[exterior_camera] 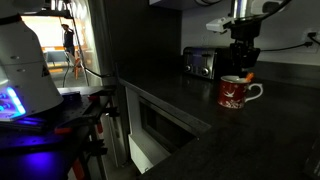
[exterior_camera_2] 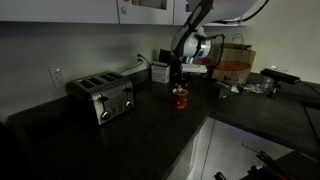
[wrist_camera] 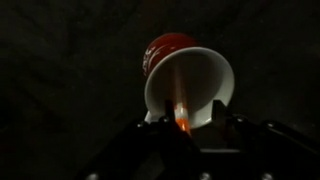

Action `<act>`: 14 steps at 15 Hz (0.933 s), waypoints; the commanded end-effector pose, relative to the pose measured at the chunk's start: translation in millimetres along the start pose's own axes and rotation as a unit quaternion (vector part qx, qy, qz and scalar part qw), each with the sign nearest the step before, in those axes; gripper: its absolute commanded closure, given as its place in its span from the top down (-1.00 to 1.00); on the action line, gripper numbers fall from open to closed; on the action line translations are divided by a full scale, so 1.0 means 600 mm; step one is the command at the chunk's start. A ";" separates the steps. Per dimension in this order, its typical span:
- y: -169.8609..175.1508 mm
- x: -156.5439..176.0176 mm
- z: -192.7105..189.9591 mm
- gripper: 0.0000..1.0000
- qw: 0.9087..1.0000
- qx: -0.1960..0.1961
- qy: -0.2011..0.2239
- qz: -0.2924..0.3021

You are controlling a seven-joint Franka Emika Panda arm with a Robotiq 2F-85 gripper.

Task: Take the orange marker out of the maroon mug

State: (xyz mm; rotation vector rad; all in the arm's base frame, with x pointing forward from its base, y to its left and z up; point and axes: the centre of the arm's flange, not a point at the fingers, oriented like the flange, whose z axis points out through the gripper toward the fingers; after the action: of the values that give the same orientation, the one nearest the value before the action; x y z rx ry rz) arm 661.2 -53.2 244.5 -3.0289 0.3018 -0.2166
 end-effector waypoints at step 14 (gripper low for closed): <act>0.009 0.006 0.046 -0.47 1.000 -0.008 0.000 0.009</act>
State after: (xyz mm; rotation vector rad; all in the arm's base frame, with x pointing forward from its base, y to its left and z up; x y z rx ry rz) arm 663.0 -57.4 220.2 -3.0342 0.3194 -0.1785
